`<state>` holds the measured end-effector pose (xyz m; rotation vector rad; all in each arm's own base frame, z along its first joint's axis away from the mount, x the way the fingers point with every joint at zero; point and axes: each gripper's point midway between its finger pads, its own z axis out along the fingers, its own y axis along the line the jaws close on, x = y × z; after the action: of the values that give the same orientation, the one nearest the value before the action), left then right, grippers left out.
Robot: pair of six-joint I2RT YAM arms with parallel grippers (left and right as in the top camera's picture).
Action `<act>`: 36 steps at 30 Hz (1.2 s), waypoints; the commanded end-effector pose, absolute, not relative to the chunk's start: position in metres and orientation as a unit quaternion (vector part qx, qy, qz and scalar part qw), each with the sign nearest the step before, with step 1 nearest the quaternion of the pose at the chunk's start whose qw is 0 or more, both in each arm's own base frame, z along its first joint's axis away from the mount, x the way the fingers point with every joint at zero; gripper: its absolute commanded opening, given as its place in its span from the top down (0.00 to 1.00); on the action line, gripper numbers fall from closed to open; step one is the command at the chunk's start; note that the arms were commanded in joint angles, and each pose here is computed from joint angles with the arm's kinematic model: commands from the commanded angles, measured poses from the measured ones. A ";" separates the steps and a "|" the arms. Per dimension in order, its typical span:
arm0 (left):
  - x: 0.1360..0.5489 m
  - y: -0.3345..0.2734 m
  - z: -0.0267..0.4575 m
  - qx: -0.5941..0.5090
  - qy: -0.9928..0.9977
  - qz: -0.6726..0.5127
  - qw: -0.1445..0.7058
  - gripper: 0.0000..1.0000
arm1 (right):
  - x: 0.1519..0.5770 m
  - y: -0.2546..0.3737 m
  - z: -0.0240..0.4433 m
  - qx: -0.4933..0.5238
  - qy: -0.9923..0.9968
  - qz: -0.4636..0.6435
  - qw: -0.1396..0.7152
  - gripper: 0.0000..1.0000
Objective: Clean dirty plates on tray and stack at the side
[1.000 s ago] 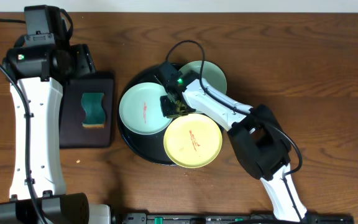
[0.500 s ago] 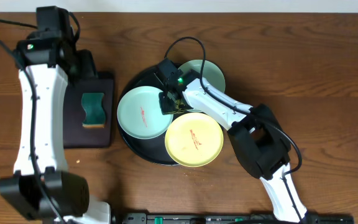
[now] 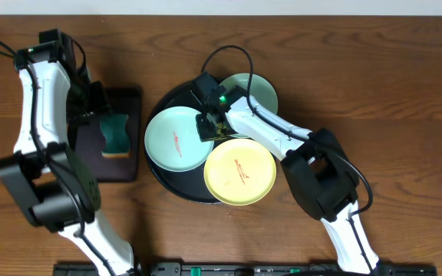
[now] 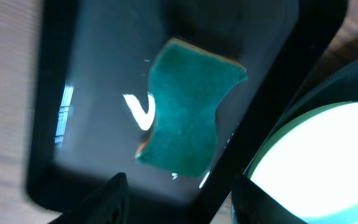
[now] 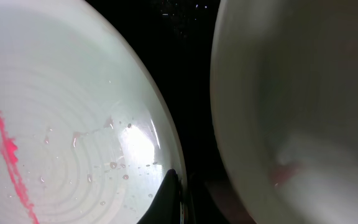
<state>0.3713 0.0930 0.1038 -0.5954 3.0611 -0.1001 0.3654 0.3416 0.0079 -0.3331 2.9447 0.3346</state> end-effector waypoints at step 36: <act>0.374 0.097 0.045 -0.194 0.981 -0.007 0.011 0.48 | 0.363 0.339 -0.005 -0.129 0.985 0.092 0.074 0.99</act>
<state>0.3659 0.0926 0.0165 -0.6443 3.1274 -0.0621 0.3654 0.3415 0.0081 -0.3432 2.9436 0.3331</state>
